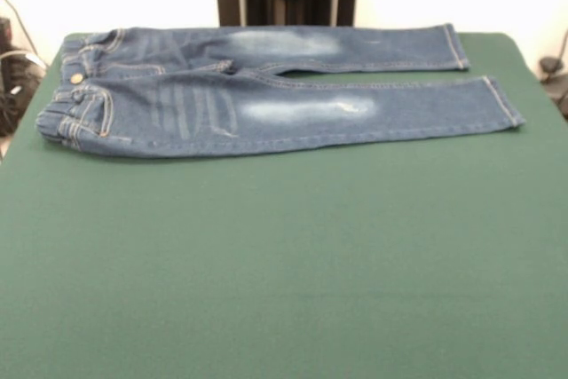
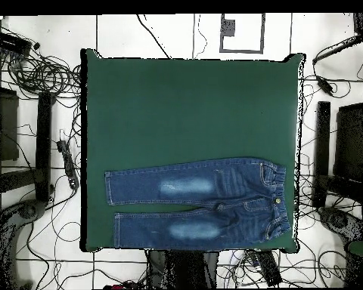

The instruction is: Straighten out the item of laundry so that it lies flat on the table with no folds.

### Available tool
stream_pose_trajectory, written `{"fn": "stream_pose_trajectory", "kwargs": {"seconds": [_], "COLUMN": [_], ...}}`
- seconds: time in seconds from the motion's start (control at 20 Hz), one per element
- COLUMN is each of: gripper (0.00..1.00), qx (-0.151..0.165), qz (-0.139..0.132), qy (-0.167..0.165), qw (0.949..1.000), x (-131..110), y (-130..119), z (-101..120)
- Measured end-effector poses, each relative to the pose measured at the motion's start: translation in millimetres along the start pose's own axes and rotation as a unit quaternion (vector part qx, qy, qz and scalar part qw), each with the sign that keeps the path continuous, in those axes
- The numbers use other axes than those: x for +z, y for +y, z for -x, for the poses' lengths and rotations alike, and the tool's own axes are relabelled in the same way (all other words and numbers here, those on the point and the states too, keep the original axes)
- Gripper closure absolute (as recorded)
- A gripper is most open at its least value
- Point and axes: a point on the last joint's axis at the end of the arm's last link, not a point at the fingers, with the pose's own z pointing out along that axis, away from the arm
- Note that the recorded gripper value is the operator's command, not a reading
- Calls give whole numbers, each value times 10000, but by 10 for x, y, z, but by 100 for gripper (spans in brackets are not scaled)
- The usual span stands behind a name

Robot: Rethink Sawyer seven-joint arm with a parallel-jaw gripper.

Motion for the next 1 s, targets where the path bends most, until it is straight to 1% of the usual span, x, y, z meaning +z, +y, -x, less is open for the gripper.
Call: {"fn": "stream_pose_trajectory", "kwargs": {"seconds": [0.15,0.4,0.55,0.75,0.9,1.0], "gripper": [100,100,100,100,100,100], "qx": [-15,-202,-370,-485,-487,-472], "qz": [2,26,50,107,176,231], "qy": [6,-12,-83,-234,-402,-521], "qw": [10000,9998,9993,9985,9978,9973], "x": [3,48,124,224,309,334], "y": [-1,-7,-21,-18,1,17], "z": [-7,-102,-226,-422,-581,-627]}}
